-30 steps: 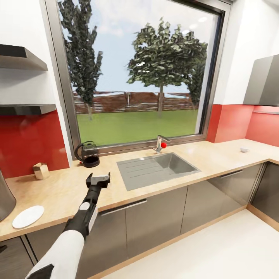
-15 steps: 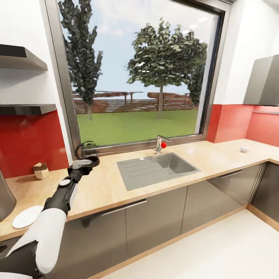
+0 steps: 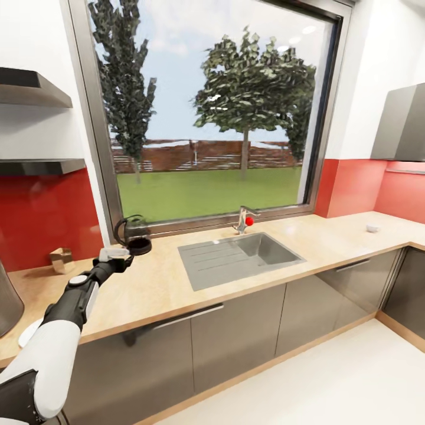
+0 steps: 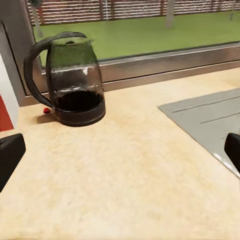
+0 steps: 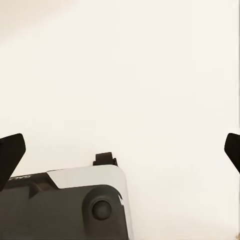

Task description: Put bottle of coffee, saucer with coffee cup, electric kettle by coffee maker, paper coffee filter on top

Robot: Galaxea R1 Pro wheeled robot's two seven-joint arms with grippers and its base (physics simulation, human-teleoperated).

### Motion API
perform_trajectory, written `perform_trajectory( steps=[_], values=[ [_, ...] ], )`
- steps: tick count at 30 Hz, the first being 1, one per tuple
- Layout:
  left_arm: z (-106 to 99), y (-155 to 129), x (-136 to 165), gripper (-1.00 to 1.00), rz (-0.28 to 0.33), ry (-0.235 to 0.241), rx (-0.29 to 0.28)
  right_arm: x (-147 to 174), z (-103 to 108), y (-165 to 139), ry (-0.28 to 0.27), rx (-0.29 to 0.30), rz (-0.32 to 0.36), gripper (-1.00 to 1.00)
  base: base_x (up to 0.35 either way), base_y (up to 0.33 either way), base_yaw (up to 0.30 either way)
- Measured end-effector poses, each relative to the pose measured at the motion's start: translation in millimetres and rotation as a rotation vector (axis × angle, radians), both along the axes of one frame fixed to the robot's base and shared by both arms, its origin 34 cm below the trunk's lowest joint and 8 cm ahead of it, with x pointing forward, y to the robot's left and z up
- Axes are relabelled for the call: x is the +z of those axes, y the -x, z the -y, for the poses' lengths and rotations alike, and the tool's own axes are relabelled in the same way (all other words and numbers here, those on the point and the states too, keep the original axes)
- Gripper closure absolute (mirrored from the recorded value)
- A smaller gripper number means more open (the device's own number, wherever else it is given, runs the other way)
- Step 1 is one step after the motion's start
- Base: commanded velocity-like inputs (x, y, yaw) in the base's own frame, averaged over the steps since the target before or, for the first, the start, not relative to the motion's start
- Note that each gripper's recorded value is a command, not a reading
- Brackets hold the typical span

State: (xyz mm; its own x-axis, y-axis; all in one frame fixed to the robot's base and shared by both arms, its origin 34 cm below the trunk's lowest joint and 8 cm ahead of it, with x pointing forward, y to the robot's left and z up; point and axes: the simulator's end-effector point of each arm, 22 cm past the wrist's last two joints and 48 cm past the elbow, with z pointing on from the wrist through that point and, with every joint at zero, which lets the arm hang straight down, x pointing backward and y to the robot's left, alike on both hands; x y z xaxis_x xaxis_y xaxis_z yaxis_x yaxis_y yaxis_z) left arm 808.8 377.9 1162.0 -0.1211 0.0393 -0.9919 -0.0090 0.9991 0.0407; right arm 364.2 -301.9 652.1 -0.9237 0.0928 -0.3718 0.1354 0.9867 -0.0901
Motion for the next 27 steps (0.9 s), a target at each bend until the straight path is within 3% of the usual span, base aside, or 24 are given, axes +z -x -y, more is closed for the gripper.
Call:
perform_trajectory(
  steps=[2, 6, 10, 17, 27],
  values=[
    [-5.8, 0.3, 0.5, -1.0, 0.002, -0.004, 0.028, 0.4, 5.4, 0.4, 0.007, -0.002, -0.001, -1.0, 0.218, 0.0, 0.0],
    [-16.2, 0.5, 1.9, -1.0, 0.007, -0.016, 0.088, 2.8, 35.9, 2.1, 0.047, -0.012, -0.004, -1.0, 0.301, 0.0, 0.0],
    [-21.3, 1.1, 2.5, -1.0, 0.01, -0.016, 0.108, 4.6, 55.0, 3.9, 0.071, -0.018, -0.01, -1.0, 0.332, 0.0, 0.0],
    [-23.2, 1.4, 2.3, -1.0, 0.011, -0.013, 0.116, 4.7, 58.1, 4.4, 0.075, -0.019, -0.012, -1.0, 0.315, -0.075, 0.031],
    [-22.5, 0.2, -5.2, -1.0, 0.0, -0.009, 0.116, 1.9, 48.8, 6.1, 0.063, -0.011, -0.019, -1.0, 0.276, -0.162, 0.221]
  ],
)
